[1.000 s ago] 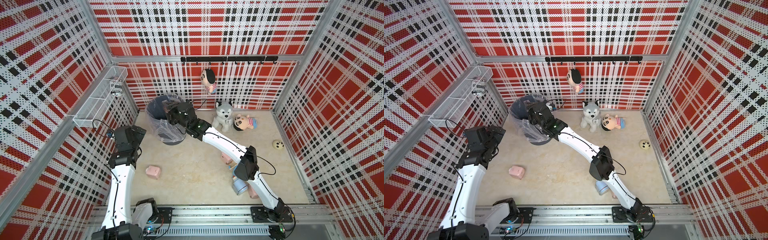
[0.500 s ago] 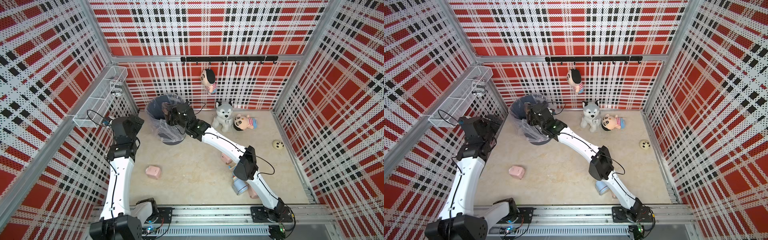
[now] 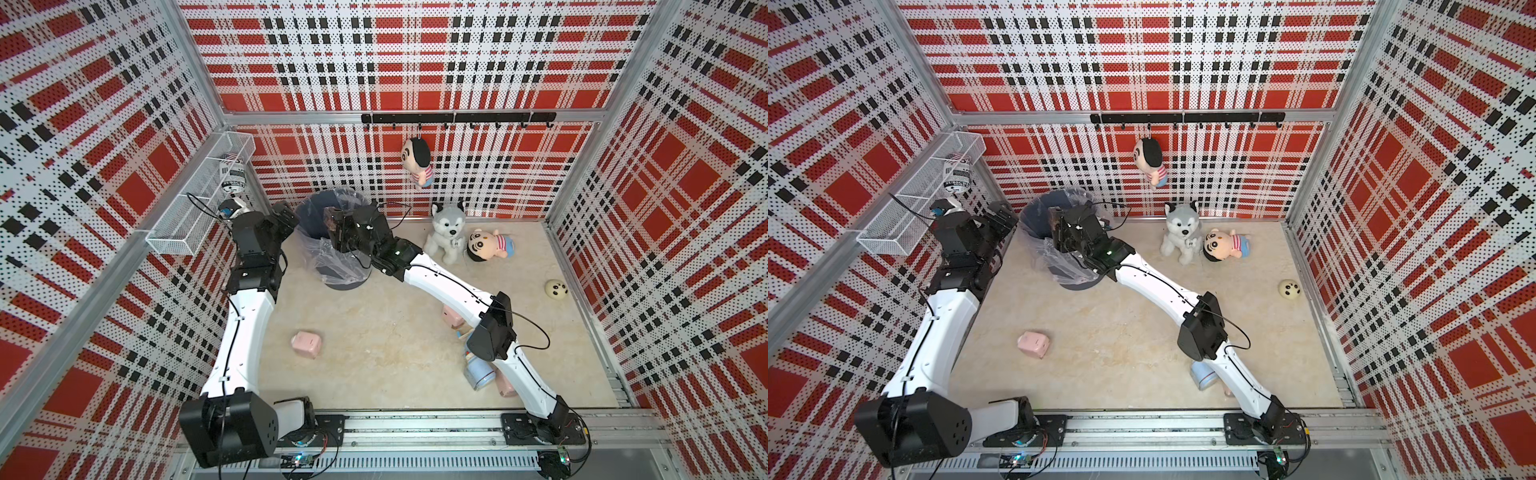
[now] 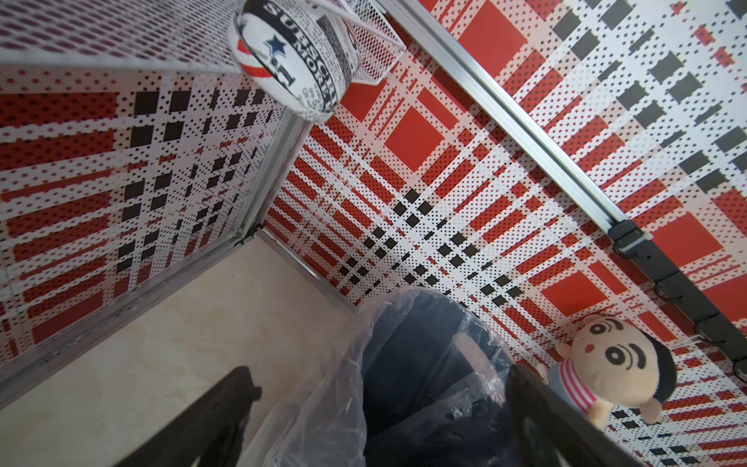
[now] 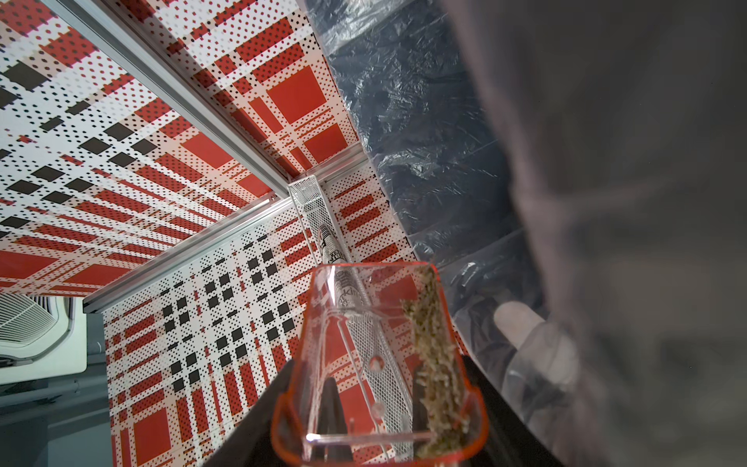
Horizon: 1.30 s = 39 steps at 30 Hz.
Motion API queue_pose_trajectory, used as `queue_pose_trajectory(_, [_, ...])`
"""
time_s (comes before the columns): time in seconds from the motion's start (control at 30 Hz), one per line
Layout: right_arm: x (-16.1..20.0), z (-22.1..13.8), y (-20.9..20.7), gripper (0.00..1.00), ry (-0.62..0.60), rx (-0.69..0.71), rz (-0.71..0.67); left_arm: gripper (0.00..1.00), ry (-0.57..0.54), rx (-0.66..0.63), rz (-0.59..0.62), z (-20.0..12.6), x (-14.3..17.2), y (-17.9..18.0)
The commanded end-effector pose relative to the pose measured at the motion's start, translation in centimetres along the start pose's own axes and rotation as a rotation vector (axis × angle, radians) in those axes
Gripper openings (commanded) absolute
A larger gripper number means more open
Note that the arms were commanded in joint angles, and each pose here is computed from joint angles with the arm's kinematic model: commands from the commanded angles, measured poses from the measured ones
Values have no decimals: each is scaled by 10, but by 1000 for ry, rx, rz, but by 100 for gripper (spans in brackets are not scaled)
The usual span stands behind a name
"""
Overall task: Take out the pencil sharpener tray and clean the shavings
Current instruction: Adjust the trash bin at the center of the board.
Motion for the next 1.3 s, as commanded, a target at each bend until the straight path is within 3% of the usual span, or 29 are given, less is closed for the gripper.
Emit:
queue_pose_trajectory(0.0, [0, -4, 9, 44, -4, -11, 138, 98, -58, 73, 40, 6, -16, -11])
queue_pose_trajectory(0.33, [-6, -3, 15, 44, -14, -29, 137, 98, 57, 121, 74, 55, 7, -8])
queue_pose_trajectory(0.63, [-7, -4, 19, 44, -14, -36, 138, 98, 169, 196, 75, 72, 37, -13])
queue_pose_trajectory(1.1, [-17, -13, 21, 44, -15, -13, 74, 98, 269, 337, -11, 24, 81, -25])
queue_pose_trajectory(1.27, [-17, -20, 23, 45, -19, -7, 57, 98, 274, 398, -47, 0, 80, -33])
Point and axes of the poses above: each gripper's point midway between its finger pads, its own z axis out along the fingers, its own y axis along the line the jaws close on, x = y × z, the point moved 5 cm from there along -z, back along the fingers, and after that the axes turned 3 degrees about -z, right-handed, at the moved point
